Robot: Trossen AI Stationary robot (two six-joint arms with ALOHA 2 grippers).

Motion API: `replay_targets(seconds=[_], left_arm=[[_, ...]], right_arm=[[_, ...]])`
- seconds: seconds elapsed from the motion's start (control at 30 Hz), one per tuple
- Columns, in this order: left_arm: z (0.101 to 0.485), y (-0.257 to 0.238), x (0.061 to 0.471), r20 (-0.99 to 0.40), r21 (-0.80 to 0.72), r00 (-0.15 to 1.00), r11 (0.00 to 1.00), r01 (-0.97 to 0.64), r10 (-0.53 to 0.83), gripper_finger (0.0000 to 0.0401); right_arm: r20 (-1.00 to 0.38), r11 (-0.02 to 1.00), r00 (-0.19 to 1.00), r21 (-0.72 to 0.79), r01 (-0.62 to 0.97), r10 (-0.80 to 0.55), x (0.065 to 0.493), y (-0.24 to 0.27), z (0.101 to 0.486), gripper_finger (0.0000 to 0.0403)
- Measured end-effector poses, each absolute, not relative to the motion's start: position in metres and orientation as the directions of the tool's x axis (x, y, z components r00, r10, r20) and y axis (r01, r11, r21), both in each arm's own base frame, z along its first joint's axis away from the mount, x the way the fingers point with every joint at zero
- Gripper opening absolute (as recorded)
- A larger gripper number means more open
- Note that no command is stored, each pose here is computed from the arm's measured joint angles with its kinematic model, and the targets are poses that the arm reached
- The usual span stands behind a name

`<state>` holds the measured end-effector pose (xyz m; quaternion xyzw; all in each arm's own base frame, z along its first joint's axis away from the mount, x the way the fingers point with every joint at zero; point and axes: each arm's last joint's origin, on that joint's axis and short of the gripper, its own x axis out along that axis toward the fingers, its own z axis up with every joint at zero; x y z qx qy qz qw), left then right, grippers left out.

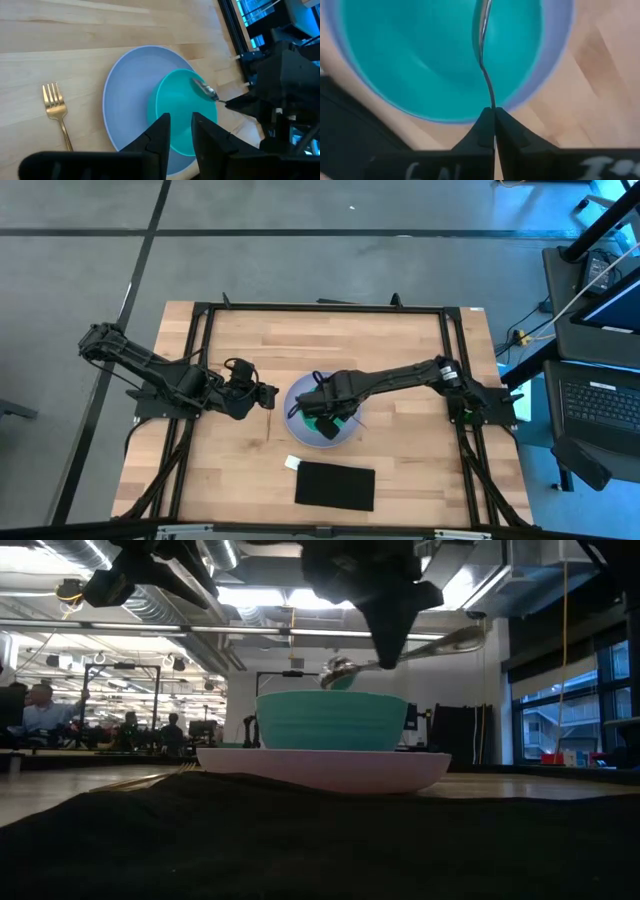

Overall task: Set table place
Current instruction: Place the silver spoon inside the green bowl

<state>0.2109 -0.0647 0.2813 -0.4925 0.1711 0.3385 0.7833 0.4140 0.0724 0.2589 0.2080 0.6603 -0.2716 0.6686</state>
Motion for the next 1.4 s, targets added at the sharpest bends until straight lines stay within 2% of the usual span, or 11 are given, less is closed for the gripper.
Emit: replay_targets(seconds=[0.13, 0.37, 0.53, 1.17, 1.4], left_arm=[[0.281, -0.065, 0.211, -0.602, -0.656, 0.712, 0.286, -0.699, 0.362, 0.0077], [0.281, -0.065, 0.211, -0.602, -0.656, 0.712, 0.286, -0.699, 0.362, 0.0068], [0.281, -0.065, 0.211, -0.6, -0.657, 0.713, 0.285, -0.698, 0.361, 0.0058], [0.281, -0.065, 0.211, -0.601, -0.657, 0.713, 0.285, -0.698, 0.361, 0.0025], [0.281, -0.065, 0.211, -0.601, -0.657, 0.713, 0.285, -0.698, 0.361, 0.0015]], right_arm=[[-0.997, 0.765, 0.027, -0.038, 0.642, -0.072, 0.419, 0.074, 0.259, 0.0003], [-0.998, 0.782, -0.04, -0.057, 0.621, -0.04, 0.424, 0.077, 0.239, 0.0003], [-0.998, 0.797, -0.047, -0.061, 0.601, -0.04, 0.429, 0.078, 0.229, 0.0003], [-0.999, 0.8, 0.02, -0.01, 0.6, -0.028, 0.438, 0.059, 0.23, 0.0003], [-0.999, 0.81, -0.05, -0.042, 0.585, -0.015, 0.442, 0.06, 0.208, 0.0003]])
